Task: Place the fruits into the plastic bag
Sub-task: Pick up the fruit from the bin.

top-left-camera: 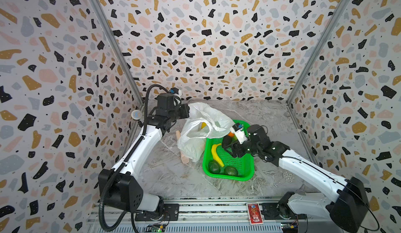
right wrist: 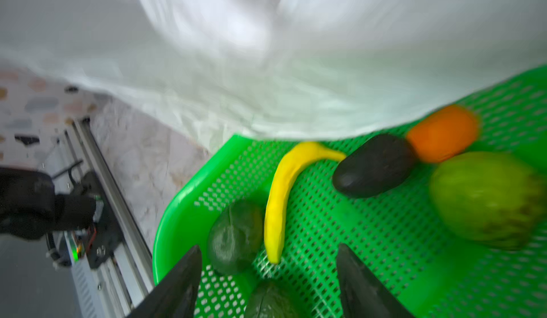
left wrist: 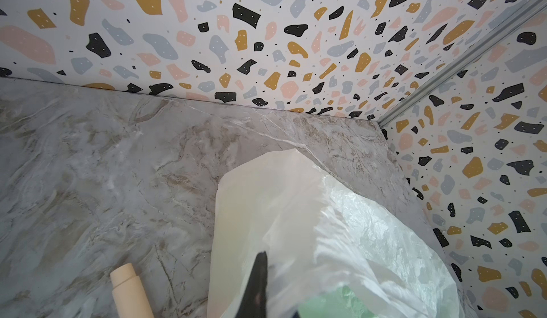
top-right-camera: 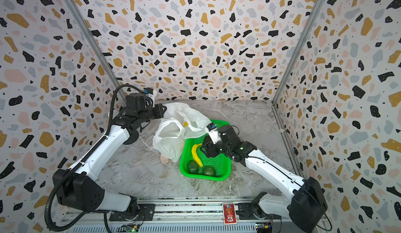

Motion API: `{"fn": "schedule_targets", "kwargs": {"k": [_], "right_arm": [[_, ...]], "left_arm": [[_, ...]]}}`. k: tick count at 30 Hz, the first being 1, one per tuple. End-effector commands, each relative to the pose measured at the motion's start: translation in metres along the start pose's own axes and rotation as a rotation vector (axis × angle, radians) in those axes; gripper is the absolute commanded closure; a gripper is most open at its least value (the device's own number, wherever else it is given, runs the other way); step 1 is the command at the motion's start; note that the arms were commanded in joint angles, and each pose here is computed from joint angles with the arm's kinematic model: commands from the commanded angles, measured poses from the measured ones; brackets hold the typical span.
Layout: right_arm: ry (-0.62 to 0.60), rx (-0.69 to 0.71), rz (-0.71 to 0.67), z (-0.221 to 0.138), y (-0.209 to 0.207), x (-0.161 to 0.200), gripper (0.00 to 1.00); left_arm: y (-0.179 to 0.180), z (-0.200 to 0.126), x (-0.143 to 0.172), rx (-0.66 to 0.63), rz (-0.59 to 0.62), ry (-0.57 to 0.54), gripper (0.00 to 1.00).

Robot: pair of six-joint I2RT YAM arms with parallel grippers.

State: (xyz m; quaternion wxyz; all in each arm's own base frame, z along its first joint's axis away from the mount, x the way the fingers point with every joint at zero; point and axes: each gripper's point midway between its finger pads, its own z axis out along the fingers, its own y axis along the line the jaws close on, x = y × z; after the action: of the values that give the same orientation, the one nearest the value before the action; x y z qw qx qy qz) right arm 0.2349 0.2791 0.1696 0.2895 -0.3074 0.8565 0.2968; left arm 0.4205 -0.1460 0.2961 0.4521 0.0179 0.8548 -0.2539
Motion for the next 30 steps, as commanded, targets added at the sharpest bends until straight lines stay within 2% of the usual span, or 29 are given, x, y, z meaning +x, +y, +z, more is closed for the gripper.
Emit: {"fn": "schedule_targets", "kwargs": {"k": [1, 9, 20, 25, 30], "right_arm": [[0.065, -0.070, -0.107, 0.012, 0.024, 0.010, 0.28], [0.255, -0.107, -0.180, 0.063, 0.041, 0.043, 0.25], [0.452, -0.072, -0.263, 0.100, 0.042, 0.076, 0.25], [0.551, 0.028, -0.305, 0.112, 0.028, 0.097, 0.30], [0.519, 0.072, -0.324, 0.111, 0.025, 0.091, 0.42]], "left_arm": [[-0.008, -0.004, -0.012, 0.018, 0.014, -0.042, 1.00], [-0.008, -0.006, -0.014, 0.015, 0.015, -0.046, 1.00], [-0.007, -0.005, -0.012, 0.012, 0.015, -0.044, 1.00], [-0.008, -0.006, -0.012, 0.018, 0.013, -0.044, 1.00], [-0.008, -0.006, -0.011, 0.017, 0.011, -0.043, 1.00]]}}
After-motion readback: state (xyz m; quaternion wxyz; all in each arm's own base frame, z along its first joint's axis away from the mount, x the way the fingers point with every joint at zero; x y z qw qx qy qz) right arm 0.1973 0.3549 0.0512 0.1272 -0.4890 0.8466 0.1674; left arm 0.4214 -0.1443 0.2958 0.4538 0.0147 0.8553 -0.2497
